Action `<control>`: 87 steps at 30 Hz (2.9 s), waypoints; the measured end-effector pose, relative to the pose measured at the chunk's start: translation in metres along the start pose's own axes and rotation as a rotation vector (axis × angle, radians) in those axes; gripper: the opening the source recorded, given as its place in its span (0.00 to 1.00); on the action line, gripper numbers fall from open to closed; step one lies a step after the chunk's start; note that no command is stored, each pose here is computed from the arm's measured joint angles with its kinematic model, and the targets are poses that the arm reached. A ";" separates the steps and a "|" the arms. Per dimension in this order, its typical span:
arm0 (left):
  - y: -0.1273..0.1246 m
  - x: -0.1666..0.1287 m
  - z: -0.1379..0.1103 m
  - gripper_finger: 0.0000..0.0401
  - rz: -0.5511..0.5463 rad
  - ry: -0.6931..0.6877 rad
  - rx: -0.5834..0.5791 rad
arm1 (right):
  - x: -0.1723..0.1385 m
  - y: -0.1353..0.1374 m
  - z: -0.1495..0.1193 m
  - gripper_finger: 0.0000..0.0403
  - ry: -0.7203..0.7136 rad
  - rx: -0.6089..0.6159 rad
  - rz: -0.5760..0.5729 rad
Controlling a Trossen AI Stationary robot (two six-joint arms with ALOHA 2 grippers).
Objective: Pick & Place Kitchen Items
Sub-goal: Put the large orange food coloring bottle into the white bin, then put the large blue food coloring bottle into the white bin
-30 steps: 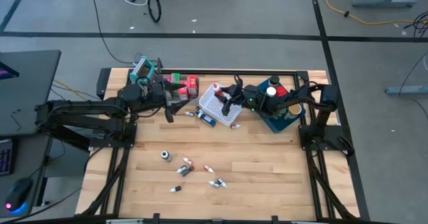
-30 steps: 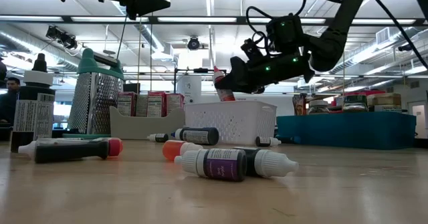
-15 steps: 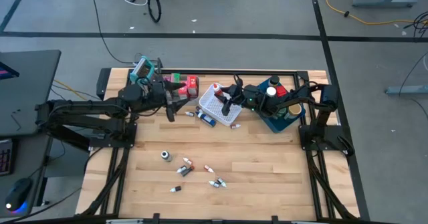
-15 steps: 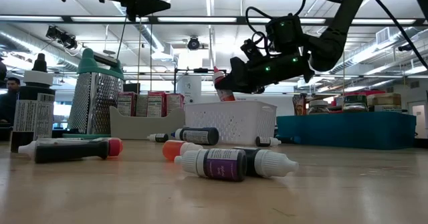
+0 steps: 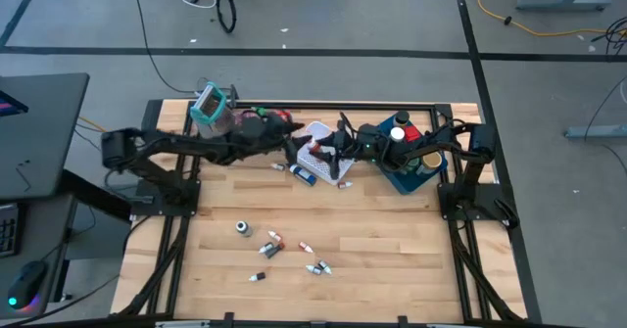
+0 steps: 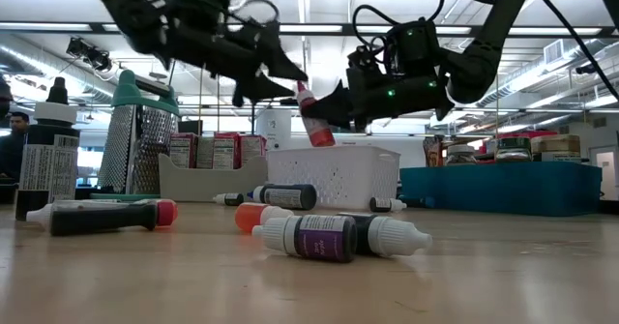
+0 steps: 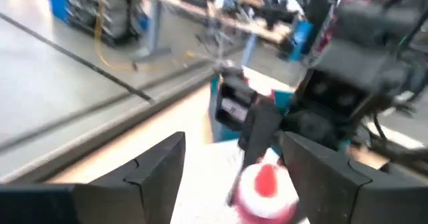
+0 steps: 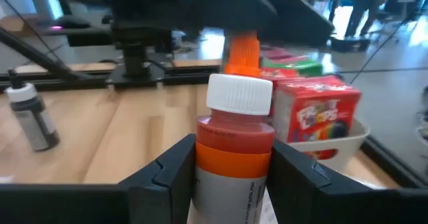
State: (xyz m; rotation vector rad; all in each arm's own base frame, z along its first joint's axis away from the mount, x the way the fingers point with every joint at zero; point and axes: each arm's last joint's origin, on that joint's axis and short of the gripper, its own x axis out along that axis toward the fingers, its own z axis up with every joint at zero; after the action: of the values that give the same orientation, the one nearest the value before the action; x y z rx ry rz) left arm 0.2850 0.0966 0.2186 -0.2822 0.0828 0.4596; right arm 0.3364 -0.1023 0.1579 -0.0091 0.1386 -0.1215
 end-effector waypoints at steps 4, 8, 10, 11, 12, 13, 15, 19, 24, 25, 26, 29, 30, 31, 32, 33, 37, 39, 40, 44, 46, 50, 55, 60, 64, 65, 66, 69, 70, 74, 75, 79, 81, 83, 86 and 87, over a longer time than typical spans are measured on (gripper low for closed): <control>0.003 0.017 -0.008 0.64 -0.104 0.065 0.030 | 0.000 0.001 -0.001 0.40 0.003 0.019 0.017; 0.002 0.023 -0.012 0.64 -0.098 0.082 0.059 | 0.000 0.000 0.001 0.40 -0.009 0.020 0.015; 0.002 0.023 -0.011 0.62 -0.093 0.075 0.071 | 0.000 0.000 0.000 0.40 -0.005 0.021 0.015; 0.001 0.024 -0.011 0.61 -0.102 0.073 0.081 | 0.000 0.000 0.000 0.40 -0.006 0.021 0.013; 0.001 0.023 -0.011 0.59 -0.119 0.077 0.091 | 0.000 0.000 0.001 0.40 -0.010 0.020 0.013; 0.001 0.023 -0.011 0.57 -0.133 0.081 0.092 | 0.000 0.000 0.001 0.40 -0.013 0.018 0.013; 0.000 0.023 -0.011 0.51 -0.153 0.084 0.073 | 0.000 0.001 0.002 0.40 -0.022 0.014 0.015; -0.002 0.023 -0.010 0.36 -0.159 0.075 0.069 | 0.001 0.004 0.002 0.40 -0.022 0.012 0.020; -0.002 0.023 -0.008 0.31 -0.167 0.054 0.068 | 0.001 0.007 0.004 0.40 -0.036 0.008 -0.011; -0.002 0.023 -0.008 0.31 -0.173 0.049 0.070 | 0.001 0.008 0.005 0.40 -0.042 0.007 -0.029; -0.002 0.023 -0.007 0.31 -0.180 0.045 0.074 | 0.002 0.008 0.005 0.40 -0.046 0.006 -0.047; -0.002 0.023 -0.007 0.31 -0.180 0.042 0.101 | 0.002 0.008 0.005 0.41 -0.045 -0.003 -0.089; -0.002 0.023 -0.007 0.31 -0.171 0.041 0.107 | 0.002 0.008 0.005 0.42 -0.044 -0.006 -0.095; -0.001 0.023 -0.007 0.31 -0.158 0.040 0.109 | 0.002 0.008 0.005 0.44 -0.043 -0.008 -0.102; -0.001 0.023 -0.007 0.31 -0.144 0.039 0.109 | 0.002 0.008 0.005 0.45 -0.041 -0.007 -0.113; 0.001 0.023 -0.007 0.31 -0.128 0.041 0.109 | 0.002 0.007 0.005 0.47 -0.038 -0.006 -0.121; 0.006 0.024 -0.006 0.31 -0.099 0.039 0.097 | 0.000 0.006 0.007 0.55 -0.032 -0.023 -0.175; 0.007 0.024 -0.006 0.31 -0.093 0.040 0.089 | -0.002 0.006 0.012 0.59 -0.023 -0.042 -0.222; 0.008 0.024 -0.006 0.31 -0.091 0.041 0.089 | -0.004 0.007 0.016 0.60 -0.018 -0.054 -0.244; 0.009 0.024 -0.006 0.31 -0.061 0.037 0.093 | -0.017 0.010 0.033 0.64 0.032 -0.073 -0.309; 0.009 0.024 -0.006 0.31 -0.048 0.038 0.101 | -0.025 0.013 0.040 0.65 0.081 -0.068 -0.327; 0.011 0.028 -0.009 0.31 0.003 0.042 0.121 | -0.043 0.020 0.050 0.65 0.202 -0.035 -0.322; 0.009 0.054 -0.024 0.31 0.012 0.104 0.145 | -0.057 0.029 0.060 0.63 0.243 -0.001 -0.300; 0.019 0.083 -0.020 0.31 0.140 0.170 0.170 | -0.061 0.035 0.062 0.62 0.250 -0.004 -0.282; 0.037 0.091 -0.026 0.31 0.207 0.219 0.116 | -0.061 0.035 0.061 0.62 0.266 -0.032 -0.281; 0.039 0.093 -0.026 0.31 0.233 0.203 0.116 | -0.061 0.035 0.060 0.62 0.279 -0.043 -0.285; 0.042 0.094 -0.028 0.31 0.258 0.198 0.119 | -0.061 0.035 0.059 0.62 0.286 -0.052 -0.294; 0.046 0.098 -0.035 0.31 0.245 0.213 0.125 | -0.062 0.034 0.059 0.62 0.288 -0.068 -0.324; 0.047 0.099 -0.036 0.31 0.227 0.220 0.127 | -0.062 0.034 0.059 0.62 0.292 -0.069 -0.324; 0.042 0.098 -0.039 0.33 0.224 0.242 0.198 | -0.062 0.034 0.059 0.62 0.294 -0.080 -0.322; 0.041 0.098 -0.040 0.34 0.231 0.244 0.216 | -0.062 0.034 0.059 0.62 0.295 -0.087 -0.321; 0.037 0.097 -0.042 0.44 0.250 0.254 0.288 | -0.062 0.034 0.059 0.62 0.296 -0.091 -0.320; 0.036 0.096 -0.042 0.49 0.252 0.260 0.313 | -0.062 0.034 0.059 0.62 0.296 -0.091 -0.315; 0.033 0.093 -0.037 0.53 0.252 0.259 0.320 | -0.062 0.034 0.059 0.62 0.296 -0.091 -0.313; 0.027 0.084 -0.021 0.58 0.248 0.252 0.322 | -0.061 0.034 0.059 0.62 0.296 -0.090 -0.312; 0.024 0.079 -0.013 0.59 0.244 0.243 0.323 | -0.061 0.034 0.059 0.62 0.296 -0.090 -0.312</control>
State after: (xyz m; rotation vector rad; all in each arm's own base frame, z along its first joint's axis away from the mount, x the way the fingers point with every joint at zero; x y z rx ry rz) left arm 0.3447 0.1471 0.1894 -0.0077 0.4278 0.6431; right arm 0.2882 -0.0610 0.2241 -0.1036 0.4381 -0.4288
